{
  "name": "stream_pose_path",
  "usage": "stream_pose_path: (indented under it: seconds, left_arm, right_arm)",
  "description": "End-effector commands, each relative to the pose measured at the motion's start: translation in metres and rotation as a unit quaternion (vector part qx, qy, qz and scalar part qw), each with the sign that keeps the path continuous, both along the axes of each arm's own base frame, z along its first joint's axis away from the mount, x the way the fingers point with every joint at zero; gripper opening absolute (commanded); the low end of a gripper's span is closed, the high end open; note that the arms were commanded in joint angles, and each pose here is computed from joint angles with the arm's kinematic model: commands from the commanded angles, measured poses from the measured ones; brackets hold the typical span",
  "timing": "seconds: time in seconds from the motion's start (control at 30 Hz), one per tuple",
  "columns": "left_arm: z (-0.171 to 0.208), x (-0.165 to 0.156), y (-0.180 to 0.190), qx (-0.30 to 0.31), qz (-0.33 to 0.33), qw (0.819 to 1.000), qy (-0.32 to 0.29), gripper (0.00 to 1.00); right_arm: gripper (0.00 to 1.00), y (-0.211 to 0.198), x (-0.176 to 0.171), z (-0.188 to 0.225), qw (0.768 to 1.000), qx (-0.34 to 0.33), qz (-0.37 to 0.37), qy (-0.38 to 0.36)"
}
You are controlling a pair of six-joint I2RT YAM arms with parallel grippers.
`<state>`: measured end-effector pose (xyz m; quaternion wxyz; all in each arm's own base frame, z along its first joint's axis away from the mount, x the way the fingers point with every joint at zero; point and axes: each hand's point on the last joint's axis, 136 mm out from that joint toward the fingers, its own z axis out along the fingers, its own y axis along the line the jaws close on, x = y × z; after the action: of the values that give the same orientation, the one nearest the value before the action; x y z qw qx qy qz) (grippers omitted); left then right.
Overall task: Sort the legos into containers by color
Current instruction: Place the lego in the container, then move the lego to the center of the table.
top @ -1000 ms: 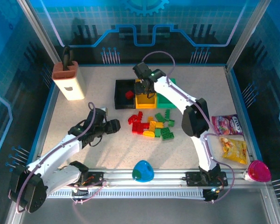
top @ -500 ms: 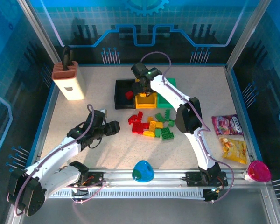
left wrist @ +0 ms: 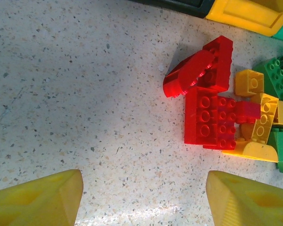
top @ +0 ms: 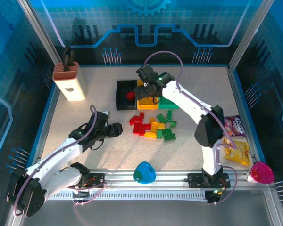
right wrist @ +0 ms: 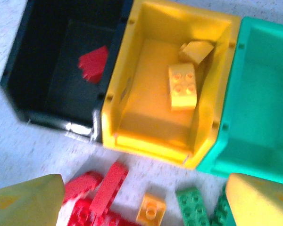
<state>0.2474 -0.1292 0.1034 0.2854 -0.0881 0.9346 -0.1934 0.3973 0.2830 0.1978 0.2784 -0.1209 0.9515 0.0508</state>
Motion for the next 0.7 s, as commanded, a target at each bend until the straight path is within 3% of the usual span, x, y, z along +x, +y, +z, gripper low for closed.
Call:
stream_pose_path:
  seconds: [0.0,0.2,0.43,0.67]
  left_arm:
    - [0.005,0.006,-0.015,-0.006,-0.028,1.0,-0.003,0.7]
    - [0.0,0.02,-0.036,-0.001,-0.055,0.998,0.006,0.7]
    - [0.0,0.048,-0.054,0.026,-0.084,0.996,0.001,0.62]
    - [-0.022,0.079,-0.069,0.071,-0.118,0.99,0.027,0.59]
  right_arm:
    - [0.88,0.003,-0.026,-0.001,0.999,0.018,0.029,-0.007]
    - [0.84,-0.02,-0.071,-0.023,0.997,0.067,0.033,-0.003]
    - [0.82,-0.062,-0.115,-0.062,0.997,0.069,-0.004,0.028]
    - [0.81,-0.086,-0.136,-0.072,0.995,0.087,-0.029,0.027]
